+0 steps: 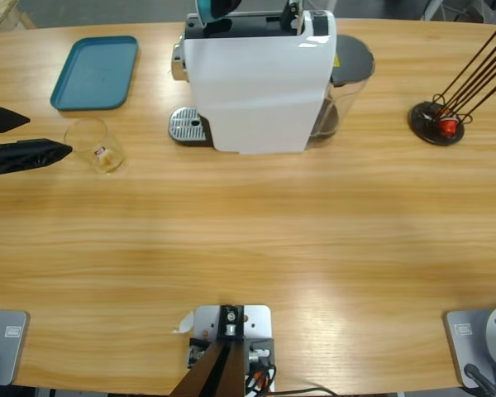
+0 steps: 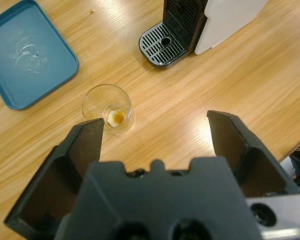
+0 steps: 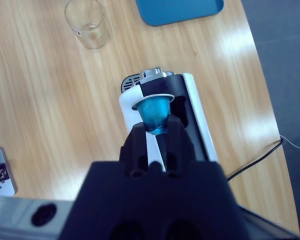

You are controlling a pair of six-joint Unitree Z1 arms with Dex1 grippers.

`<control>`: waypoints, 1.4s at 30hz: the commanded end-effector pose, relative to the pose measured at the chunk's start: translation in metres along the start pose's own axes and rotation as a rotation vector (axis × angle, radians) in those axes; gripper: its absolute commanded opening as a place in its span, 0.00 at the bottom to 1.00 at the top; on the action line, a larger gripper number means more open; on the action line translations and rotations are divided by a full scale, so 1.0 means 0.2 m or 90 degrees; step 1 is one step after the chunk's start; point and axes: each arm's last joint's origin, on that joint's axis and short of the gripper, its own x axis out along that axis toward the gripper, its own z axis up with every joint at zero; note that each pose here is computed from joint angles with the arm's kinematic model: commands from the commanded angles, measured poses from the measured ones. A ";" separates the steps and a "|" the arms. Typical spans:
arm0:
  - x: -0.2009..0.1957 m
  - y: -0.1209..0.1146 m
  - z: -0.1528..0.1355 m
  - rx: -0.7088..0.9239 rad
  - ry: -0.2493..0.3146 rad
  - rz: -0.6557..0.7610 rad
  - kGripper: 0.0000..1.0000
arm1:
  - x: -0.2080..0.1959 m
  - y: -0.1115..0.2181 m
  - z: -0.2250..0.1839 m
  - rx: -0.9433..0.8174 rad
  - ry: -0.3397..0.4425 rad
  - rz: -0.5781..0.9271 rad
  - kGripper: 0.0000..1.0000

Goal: Pour coffee

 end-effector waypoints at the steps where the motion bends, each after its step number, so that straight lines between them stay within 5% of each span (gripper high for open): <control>1: 0.05 -0.01 -0.06 0.007 0.037 -0.010 0.90 | 0.19 -0.06 -0.02 0.002 0.042 0.011 0.00; 42: 0.07 -0.02 -0.05 0.009 0.041 -0.010 0.90 | 0.23 -0.10 0.00 0.002 0.067 0.023 0.00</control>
